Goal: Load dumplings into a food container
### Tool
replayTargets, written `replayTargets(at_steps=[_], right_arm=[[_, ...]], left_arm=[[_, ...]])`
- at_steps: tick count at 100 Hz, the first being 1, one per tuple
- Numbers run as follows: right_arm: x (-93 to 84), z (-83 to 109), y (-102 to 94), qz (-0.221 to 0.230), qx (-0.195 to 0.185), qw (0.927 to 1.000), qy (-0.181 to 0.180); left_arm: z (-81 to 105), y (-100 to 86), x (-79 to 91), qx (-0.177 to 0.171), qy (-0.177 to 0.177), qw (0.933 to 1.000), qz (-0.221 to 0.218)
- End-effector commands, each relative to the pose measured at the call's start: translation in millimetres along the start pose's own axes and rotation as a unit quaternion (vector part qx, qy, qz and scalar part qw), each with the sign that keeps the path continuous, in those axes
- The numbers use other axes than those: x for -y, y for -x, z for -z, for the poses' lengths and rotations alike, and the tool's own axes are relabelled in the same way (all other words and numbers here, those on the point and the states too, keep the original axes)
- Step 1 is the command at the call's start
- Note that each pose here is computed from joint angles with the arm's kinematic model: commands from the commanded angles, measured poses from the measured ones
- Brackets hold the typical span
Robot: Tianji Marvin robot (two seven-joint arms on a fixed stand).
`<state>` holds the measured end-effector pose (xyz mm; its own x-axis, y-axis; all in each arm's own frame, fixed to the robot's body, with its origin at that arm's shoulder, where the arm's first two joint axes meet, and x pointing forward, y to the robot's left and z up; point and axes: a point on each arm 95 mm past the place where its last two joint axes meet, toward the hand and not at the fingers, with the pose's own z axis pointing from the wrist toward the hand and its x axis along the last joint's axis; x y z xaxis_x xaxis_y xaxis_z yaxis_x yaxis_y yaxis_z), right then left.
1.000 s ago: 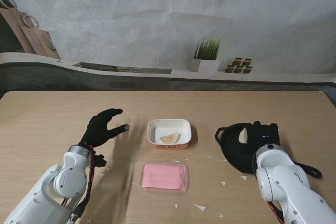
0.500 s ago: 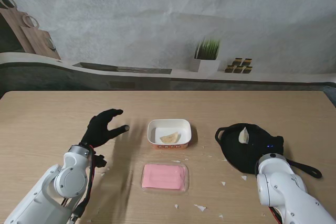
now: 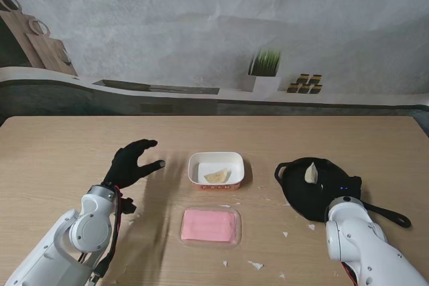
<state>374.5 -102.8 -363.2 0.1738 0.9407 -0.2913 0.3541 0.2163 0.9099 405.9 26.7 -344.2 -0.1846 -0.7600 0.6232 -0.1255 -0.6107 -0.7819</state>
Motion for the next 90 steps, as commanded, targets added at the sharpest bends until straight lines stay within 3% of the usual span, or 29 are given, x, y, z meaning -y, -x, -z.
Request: replayTargets(at_steps=[1,39,90], right_arm=[[5.0,0.4,-2.4,-0.004,0.001,0.9998,-0.018],[10.1,-7.2,-5.1,-0.033,-0.001,0.9975,-0.062],[10.1,-12.6,-7.7,0.004,-0.023,0.9963,-0.082]], left_arm=[[-0.1,-1.4,-2.2,-0.002,0.008,1.0000,0.000],[-0.3,-0.9,-1.4,-0.001,0.007,1.0000,-0.002],[0.1,0.8,-0.1,0.000,0.007,0.9999,-0.012]])
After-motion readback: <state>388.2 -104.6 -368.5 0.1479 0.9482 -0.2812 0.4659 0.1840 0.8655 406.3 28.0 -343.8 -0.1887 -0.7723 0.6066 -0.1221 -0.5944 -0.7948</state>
